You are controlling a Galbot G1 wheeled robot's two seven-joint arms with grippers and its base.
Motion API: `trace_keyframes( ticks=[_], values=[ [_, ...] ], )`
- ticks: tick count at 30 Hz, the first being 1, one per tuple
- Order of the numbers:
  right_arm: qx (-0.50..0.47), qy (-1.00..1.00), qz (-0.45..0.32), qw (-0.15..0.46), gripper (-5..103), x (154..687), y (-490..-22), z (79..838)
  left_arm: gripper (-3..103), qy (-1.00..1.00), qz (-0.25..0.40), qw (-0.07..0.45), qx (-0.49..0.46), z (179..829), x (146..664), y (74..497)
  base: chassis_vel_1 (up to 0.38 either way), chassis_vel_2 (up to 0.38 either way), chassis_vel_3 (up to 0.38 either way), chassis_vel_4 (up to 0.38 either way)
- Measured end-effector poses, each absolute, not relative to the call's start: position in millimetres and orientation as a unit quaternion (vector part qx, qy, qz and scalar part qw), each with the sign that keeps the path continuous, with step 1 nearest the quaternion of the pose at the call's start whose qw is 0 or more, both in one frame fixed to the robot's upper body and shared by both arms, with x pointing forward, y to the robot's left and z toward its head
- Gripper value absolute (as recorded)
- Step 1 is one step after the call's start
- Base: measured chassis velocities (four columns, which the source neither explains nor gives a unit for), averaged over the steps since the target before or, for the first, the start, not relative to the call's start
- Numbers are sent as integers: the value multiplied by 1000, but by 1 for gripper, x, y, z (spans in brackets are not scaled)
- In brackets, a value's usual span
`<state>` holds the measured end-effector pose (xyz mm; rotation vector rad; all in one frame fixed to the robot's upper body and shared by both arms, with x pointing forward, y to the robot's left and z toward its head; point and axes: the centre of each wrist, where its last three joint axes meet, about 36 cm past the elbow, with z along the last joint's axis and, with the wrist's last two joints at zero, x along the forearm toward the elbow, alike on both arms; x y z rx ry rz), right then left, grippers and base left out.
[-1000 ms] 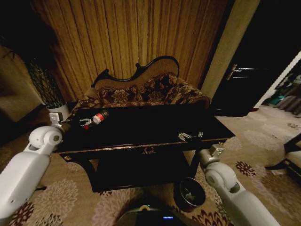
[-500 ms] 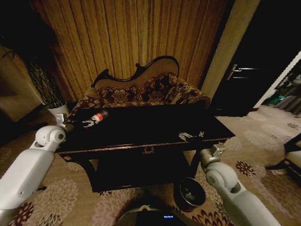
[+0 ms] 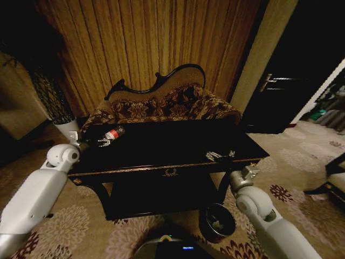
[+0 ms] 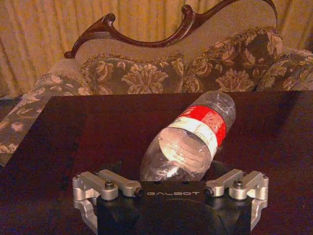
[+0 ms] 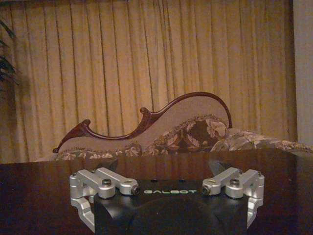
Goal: Move to the front of the table and place the trash on the table into the trash bin.
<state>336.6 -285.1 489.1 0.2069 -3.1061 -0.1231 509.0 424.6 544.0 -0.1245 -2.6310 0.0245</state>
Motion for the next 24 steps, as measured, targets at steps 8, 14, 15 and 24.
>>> trace_keyframes(
  ticks=[8, 14, 15, 24],
  values=[
    [67, -997, -38, 11, 100, 338, -286, 491, 98, -966, 19, 251, -49, 541, 511, 422, 0, 0, 0, 0],
    [63, -997, -39, 15, 100, 339, -288, 487, 77, -967, 28, 248, -50, 541, 510, 420, 0, 0, 0, 0],
    [63, -997, -39, 15, 100, 339, -288, 487, 77, -967, 28, 248, -50, 541, 510, 420, 0, 0, 0, 0],
    [62, -997, -39, 15, 100, 342, -289, 486, 43, -968, 29, 244, -51, 545, 506, 422, 0, 0, 0, 0]
  ],
)
